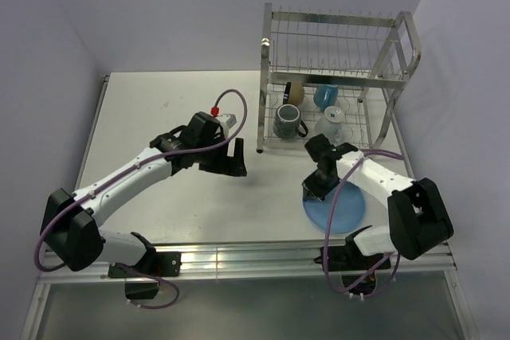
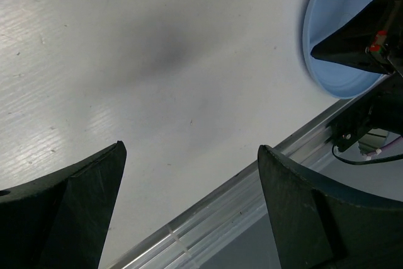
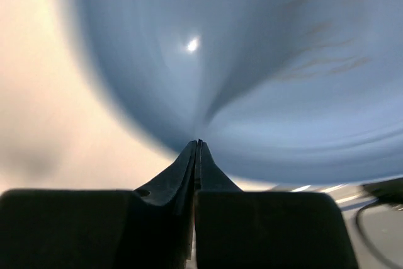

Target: Load the mixed dishes into the dish rack

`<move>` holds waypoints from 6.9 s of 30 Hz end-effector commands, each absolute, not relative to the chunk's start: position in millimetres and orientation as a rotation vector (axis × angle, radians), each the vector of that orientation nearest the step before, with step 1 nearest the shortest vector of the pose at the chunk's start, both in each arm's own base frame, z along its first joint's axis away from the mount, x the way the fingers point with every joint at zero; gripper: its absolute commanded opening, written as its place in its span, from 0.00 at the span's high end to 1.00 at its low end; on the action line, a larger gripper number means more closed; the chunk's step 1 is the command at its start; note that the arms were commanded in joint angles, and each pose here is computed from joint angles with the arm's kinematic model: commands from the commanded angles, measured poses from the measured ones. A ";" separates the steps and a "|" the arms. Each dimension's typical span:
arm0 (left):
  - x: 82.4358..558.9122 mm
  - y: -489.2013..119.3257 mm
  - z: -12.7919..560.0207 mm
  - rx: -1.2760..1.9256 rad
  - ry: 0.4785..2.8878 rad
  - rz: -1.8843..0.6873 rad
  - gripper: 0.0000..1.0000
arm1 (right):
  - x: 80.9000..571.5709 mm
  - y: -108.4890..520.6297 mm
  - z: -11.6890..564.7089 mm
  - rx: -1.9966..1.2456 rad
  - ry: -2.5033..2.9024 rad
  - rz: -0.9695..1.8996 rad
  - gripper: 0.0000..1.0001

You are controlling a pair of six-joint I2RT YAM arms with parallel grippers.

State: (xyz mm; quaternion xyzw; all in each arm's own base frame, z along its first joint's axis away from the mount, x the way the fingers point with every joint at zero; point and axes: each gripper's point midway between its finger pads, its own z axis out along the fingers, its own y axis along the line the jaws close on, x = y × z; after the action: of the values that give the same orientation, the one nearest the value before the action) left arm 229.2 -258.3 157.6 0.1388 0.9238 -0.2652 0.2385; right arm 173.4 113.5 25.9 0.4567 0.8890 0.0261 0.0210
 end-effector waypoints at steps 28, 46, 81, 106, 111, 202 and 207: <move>202.7 -336.2 122.9 0.464 2.616 -1.116 0.09 | 195.9 60.0 40.1 1.142 2.626 0.114 1.00; 201.1 -324.7 100.7 0.410 2.670 -1.035 0.09 | 185.0 207.5 22.8 0.685 2.948 0.477 1.00; 219.2 -404.4 29.6 0.381 2.808 -0.896 0.27 | 193.0 61.4 162.9 0.793 2.481 0.474 0.48; 182.7 -332.6 120.0 0.613 2.540 -0.690 1.00 | 172.7 104.5 185.1 0.267 2.572 0.701 0.32; 177.5 -329.6 166.8 0.661 2.439 -0.795 1.00 | 155.1 133.2 184.7 0.108 2.571 0.922 0.32; 252.8 -181.3 333.8 0.104 1.994 -0.490 0.01 | 401.8 -50.5 464.4 0.409 1.614 -0.538 1.00; 252.0 -179.3 333.4 0.099 1.999 -0.488 0.01 | 404.8 -43.9 448.5 0.401 1.660 -0.505 1.00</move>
State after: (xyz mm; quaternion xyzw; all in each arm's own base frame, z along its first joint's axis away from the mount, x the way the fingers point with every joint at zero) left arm 250.4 -181.9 321.1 0.0408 0.8453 -0.1973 0.4949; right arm 411.9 -44.0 442.9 0.1597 0.7311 -0.2407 0.6182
